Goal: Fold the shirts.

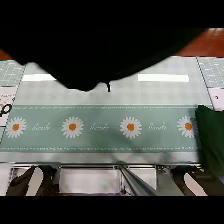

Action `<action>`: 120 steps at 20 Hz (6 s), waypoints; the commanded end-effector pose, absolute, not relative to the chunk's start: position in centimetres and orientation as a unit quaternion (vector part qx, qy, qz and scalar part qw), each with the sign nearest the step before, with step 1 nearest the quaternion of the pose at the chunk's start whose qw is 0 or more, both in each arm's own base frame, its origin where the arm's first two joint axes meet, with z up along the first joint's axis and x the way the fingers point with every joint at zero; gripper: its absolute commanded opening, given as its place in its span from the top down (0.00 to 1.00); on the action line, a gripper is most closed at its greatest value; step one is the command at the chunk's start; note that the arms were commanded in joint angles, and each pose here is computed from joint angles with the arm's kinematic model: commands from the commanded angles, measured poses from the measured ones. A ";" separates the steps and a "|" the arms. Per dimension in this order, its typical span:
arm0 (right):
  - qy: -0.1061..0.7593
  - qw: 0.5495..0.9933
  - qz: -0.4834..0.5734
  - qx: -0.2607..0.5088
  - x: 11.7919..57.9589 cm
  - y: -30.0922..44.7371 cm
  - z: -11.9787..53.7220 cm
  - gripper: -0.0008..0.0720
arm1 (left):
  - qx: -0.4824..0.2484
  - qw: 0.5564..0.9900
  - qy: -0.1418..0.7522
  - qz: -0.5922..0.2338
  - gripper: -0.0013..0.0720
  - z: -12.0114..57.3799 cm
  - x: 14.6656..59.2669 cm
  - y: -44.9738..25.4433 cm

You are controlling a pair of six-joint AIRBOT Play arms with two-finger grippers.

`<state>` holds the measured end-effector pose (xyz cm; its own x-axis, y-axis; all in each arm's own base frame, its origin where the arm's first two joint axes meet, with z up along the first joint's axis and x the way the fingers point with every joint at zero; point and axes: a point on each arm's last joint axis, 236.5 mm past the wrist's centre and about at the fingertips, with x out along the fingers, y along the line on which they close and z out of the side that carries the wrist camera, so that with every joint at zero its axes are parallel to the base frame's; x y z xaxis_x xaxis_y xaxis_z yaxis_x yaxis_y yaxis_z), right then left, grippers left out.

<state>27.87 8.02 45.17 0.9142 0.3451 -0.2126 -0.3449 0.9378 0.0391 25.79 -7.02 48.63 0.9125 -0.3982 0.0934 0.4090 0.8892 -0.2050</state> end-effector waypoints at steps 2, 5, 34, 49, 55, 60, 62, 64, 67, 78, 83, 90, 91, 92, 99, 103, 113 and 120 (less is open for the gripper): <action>0.116 0.988 0.102 -0.025 20.6 4.7 45.3 0.95 | -0.040 0.979 -0.129 -0.152 0.95 53.3 17.7 -9.2; 0.145 0.986 0.084 -0.020 18.2 3.9 43.5 0.95 | 0.001 0.984 -0.132 -0.121 0.95 52.7 15.0 -8.8; 0.465 0.783 0.230 0.345 55.2 13.0 2.3 0.42 | -0.163 0.810 0.549 -0.123 0.29 1.3 50.1 -2.1; 0.540 0.747 0.129 0.366 34.1 3.4 -3.8 0.41 | -0.451 0.653 0.608 0.013 0.29 -6.7 23.9 1.2; 0.542 0.745 0.146 0.361 32.6 4.4 -3.1 0.41 | -0.452 0.619 0.642 0.005 0.29 -9.6 23.7 -0.1; 0.542 0.745 0.147 0.361 32.6 4.4 -3.0 0.42 | -0.441 0.596 0.670 -0.031 0.29 -11.3 24.2 -3.4; 0.539 0.747 0.140 0.363 32.8 4.2 -3.1 0.42 | -0.430 0.602 0.670 -0.058 0.34 -11.4 25.1 -5.5; 0.539 0.747 0.135 0.364 32.9 4.1 -3.2 0.42 | -0.410 0.620 0.665 -0.071 0.95 -10.9 26.4 -6.0; 0.566 0.747 0.080 0.341 31.9 1.6 -5.2 0.42 | -0.392 0.643 0.650 -0.097 0.95 -8.6 28.7 -5.5; 0.607 0.672 0.097 0.412 33.8 5.6 -9.9 0.42 | -0.375 0.667 0.633 -0.116 0.95 -6.3 31.0 -5.2; 0.614 0.663 0.122 0.411 37.3 8.7 -10.5 0.55 | -0.370 0.667 0.636 -0.121 0.95 -6.3 30.9 -5.7; 0.514 0.777 0.235 0.276 43.2 8.9 5.5 0.95 | -0.322 0.766 0.531 -0.164 0.95 4.7 36.1 -4.5; 0.471 0.817 0.230 0.240 44.3 7.9 10.4 0.95 | -0.312 0.807 0.470 -0.172 0.95 9.6 37.9 -4.0; 0.417 0.858 0.223 0.201 44.8 7.1 16.2 0.95 | -0.300 0.846 0.403 -0.177 0.95 15.0 39.4 -3.6; 0.102 0.982 0.155 0.023 32.3 5.4 44.9 0.95 | -0.124 0.976 0.007 -0.182 0.95 47.6 31.3 -4.9; 0.025 0.993 0.111 -0.021 23.0 5.2 49.3 0.95 | -0.032 0.987 -0.071 -0.139 0.95 52.0 22.6 -6.4; 0.126 0.988 0.089 0.003 18.2 5.0 42.9 0.95 | -0.031 0.999 0.002 0.015 0.95 44.9 17.8 -1.5; 0.272 0.946 0.137 0.111 30.3 5.5 27.4 0.95 | -0.160 0.963 0.207 -0.061 0.95 26.6 32.4 -0.3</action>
